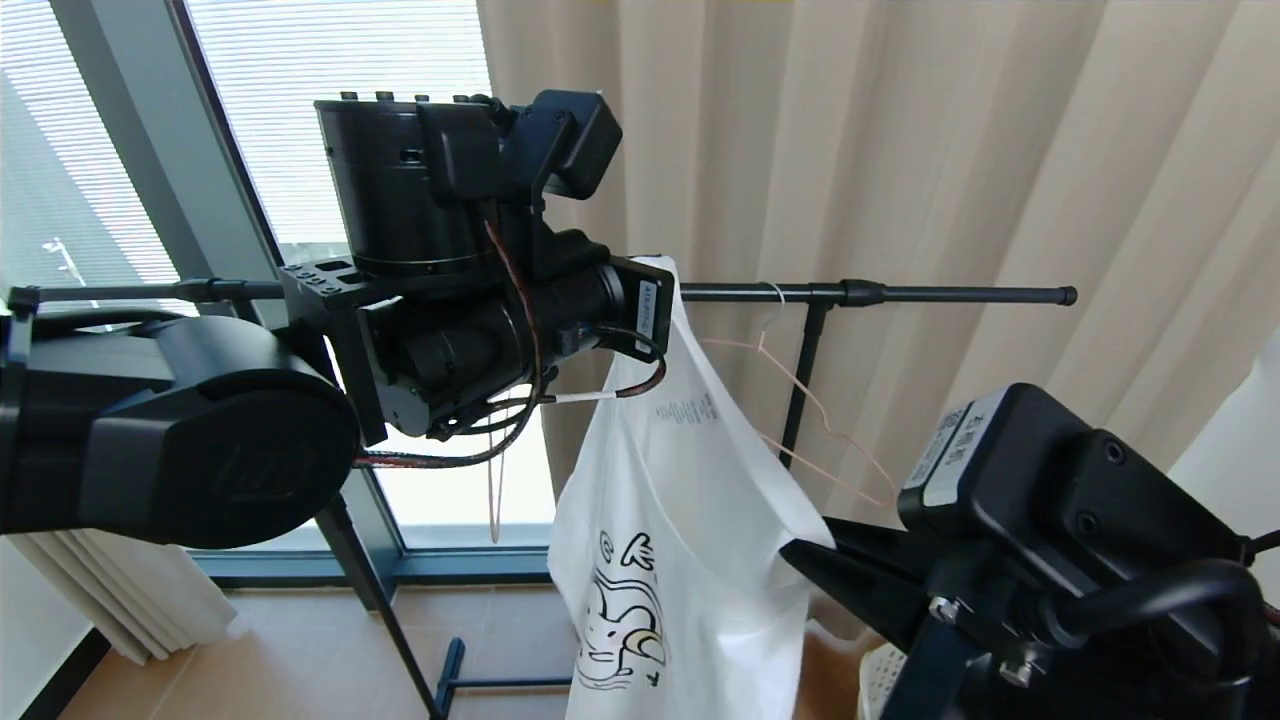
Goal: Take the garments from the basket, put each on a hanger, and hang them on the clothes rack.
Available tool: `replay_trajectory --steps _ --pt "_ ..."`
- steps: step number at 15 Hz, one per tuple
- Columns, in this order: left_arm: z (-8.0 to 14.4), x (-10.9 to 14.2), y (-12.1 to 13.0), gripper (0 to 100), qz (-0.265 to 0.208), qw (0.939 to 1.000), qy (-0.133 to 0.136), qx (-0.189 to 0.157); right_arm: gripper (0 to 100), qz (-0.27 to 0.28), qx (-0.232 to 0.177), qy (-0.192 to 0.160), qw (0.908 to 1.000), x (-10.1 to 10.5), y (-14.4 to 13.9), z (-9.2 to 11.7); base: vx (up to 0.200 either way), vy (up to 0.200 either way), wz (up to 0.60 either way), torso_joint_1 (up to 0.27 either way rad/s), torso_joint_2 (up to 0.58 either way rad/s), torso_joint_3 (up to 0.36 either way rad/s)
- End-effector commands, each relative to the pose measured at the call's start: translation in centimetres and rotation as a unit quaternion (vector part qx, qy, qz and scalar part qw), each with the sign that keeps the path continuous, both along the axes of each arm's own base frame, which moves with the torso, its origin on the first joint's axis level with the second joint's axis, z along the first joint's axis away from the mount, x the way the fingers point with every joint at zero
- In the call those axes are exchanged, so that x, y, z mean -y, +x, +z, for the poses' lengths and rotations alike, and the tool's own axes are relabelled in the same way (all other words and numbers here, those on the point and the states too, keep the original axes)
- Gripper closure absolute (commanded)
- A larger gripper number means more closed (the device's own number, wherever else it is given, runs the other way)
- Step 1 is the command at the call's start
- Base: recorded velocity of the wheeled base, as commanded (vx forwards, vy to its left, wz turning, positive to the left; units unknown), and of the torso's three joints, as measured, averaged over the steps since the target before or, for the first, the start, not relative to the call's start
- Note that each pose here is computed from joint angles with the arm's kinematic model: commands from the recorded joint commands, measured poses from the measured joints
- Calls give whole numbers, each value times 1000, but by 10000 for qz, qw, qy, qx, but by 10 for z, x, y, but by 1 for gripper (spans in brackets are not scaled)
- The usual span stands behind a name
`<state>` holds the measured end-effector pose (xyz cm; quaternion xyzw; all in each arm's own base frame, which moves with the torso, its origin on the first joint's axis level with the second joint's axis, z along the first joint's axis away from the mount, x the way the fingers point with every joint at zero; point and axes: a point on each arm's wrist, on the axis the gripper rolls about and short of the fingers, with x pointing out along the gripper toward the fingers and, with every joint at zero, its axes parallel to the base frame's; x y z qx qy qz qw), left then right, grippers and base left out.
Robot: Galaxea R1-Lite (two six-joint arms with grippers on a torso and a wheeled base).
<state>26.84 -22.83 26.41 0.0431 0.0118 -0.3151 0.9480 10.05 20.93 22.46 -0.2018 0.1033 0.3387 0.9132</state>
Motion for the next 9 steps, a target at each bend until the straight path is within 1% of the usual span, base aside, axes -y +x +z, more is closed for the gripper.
replay_trajectory --steps 1,3,4,5,6,7,9 --pt "-3 6 7 100 -219 9997 79 75 100 130 -235 158 9995 -27 -1 -3 0 0 0 0 0 0" --pt "-3 9 9 100 -436 9986 95 299 100 128 -500 628 9967 -40 -1 2 0 0 0 0 0 0" --pt "-6 12 12 100 -489 9982 76 334 100 210 -643 916 9935 -47 -1 4 0 0 0 0 0 0" --pt "-8 13 13 100 -497 9982 75 334 100 245 -663 1003 9924 -48 -1 4 0 0 0 0 0 0" --pt "-9 14 14 100 -526 9979 37 383 100 372 -646 1250 9894 -57 1 2 0 0 0 0 0 0" --pt "-9 15 15 100 -526 9979 37 383 100 366 -605 1381 9879 -62 4 0 0 0 0 0 0 0" --pt "-9 13 15 100 -503 9980 42 376 100 312 -626 1497 9863 -62 5 -2 0 0 0 0 0 0"
